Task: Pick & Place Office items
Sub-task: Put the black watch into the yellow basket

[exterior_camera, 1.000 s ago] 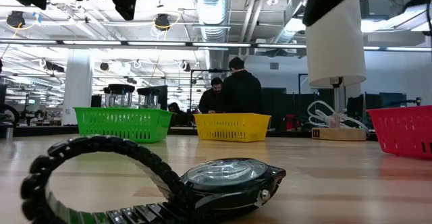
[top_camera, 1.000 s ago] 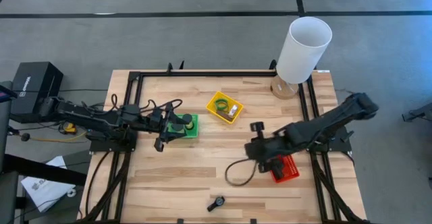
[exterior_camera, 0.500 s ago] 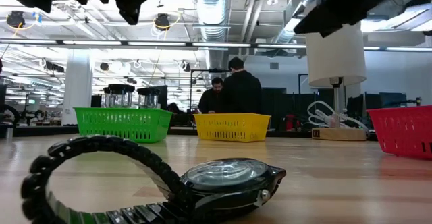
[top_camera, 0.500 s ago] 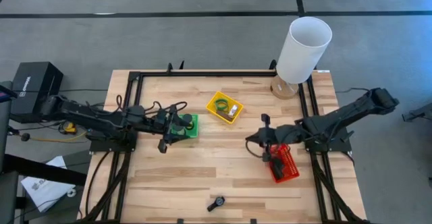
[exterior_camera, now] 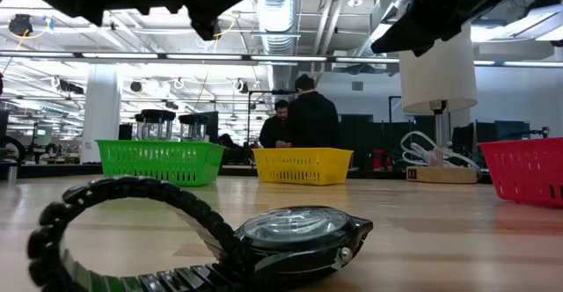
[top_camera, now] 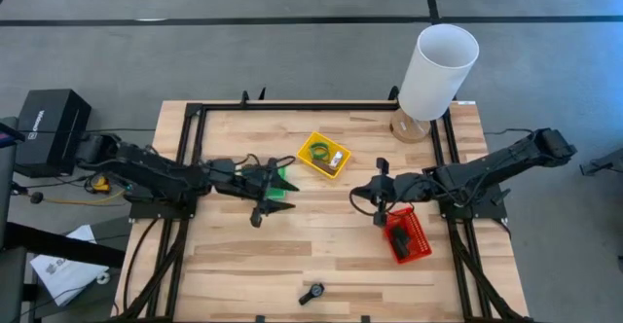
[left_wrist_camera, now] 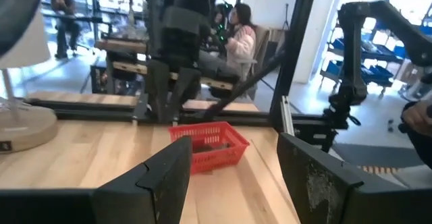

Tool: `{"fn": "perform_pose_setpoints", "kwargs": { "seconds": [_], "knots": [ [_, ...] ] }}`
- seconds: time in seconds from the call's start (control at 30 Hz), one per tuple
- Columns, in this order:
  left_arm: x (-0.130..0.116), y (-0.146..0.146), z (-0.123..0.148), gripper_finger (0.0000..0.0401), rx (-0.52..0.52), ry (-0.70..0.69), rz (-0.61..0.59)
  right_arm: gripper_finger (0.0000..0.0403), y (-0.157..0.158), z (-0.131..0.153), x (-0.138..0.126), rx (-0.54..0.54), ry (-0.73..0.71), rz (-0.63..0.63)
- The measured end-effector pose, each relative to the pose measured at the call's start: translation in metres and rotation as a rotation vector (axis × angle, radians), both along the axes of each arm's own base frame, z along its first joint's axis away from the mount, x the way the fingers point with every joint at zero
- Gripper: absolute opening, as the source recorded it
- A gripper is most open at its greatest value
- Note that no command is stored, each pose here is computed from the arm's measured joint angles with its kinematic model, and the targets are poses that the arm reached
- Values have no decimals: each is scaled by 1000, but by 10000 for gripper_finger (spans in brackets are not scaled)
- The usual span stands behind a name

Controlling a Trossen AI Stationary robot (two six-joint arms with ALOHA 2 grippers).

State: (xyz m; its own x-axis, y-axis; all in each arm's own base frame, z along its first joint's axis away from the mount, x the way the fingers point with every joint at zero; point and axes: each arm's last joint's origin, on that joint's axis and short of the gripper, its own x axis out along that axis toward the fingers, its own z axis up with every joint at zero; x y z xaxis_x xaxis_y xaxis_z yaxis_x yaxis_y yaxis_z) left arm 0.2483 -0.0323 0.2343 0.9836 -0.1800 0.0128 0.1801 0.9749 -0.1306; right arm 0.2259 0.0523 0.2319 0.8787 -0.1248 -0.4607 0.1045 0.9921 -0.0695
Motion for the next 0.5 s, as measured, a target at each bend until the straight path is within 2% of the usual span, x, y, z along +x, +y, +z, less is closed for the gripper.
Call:
{"fn": "perform_pose_setpoints", "kwargs": {
  "seconds": [0.07,0.33,0.5],
  "knots": [
    [8,-5,1,213,9,16,-17,0,0,0,0,0,0,0],
    [23,-36,12,206,171,102,-142,0,0,-1,-1,-3,13,0],
    [23,-53,23,191,182,101,-138,0,0,-2,-1,-5,19,1]
  ]
}}
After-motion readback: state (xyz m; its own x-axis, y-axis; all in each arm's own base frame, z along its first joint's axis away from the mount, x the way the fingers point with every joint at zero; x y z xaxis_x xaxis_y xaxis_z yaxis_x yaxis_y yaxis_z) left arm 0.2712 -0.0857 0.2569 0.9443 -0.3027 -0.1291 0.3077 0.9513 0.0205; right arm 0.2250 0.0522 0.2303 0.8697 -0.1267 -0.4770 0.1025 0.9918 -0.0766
